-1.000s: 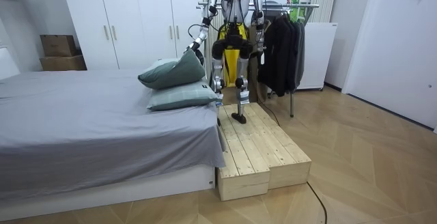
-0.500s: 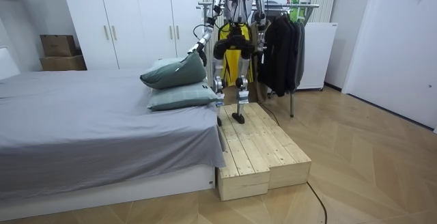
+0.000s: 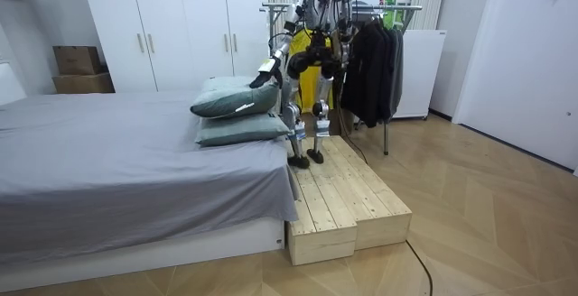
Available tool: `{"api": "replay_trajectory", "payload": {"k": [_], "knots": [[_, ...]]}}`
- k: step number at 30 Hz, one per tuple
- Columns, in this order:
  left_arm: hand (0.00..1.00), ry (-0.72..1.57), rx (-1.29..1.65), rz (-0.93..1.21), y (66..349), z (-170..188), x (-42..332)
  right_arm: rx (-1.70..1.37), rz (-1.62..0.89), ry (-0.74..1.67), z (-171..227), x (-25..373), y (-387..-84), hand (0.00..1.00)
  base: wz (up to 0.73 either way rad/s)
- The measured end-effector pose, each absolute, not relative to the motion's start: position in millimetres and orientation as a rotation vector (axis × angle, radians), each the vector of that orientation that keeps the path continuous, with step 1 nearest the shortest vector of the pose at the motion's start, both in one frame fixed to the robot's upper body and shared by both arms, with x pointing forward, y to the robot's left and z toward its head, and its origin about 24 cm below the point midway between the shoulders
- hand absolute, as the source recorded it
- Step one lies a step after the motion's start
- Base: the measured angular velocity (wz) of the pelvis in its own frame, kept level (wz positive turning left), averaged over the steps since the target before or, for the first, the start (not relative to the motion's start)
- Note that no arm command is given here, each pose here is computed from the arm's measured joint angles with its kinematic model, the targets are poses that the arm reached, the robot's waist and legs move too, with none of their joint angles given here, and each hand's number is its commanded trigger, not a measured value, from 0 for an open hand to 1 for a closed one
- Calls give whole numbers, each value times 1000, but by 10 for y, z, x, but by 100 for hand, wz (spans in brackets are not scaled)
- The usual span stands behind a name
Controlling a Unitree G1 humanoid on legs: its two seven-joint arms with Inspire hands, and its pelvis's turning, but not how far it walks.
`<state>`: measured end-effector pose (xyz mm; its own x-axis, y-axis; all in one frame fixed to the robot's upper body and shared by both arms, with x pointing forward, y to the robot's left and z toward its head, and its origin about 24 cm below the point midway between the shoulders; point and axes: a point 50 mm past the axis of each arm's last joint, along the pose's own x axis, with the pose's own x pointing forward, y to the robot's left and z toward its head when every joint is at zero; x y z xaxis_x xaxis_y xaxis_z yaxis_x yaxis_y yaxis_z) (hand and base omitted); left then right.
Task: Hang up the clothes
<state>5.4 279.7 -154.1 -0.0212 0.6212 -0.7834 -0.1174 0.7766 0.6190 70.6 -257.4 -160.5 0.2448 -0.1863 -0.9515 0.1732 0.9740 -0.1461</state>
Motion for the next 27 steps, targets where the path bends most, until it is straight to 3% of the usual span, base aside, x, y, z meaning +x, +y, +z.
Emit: {"api": "replay_trajectory", "payload": {"k": [4,10,16,24,27], "knots": [[0,1377,412,593,2779,-1530,238,13,-247,1282,-1612,740,-2525,0,107],[0,1267,401,568,2724,-1522,333,44,-222,1285,-1638,735,-2426,0,55],[0,1288,359,499,2583,-1587,274,41,-230,1308,-1649,640,-2440,0,44],[0,1346,325,420,2516,-1635,213,84,-243,1377,-1688,472,-2384,0,118],[0,1380,326,423,2532,-1636,105,101,-232,1388,-1700,449,-2348,0,60]]}}
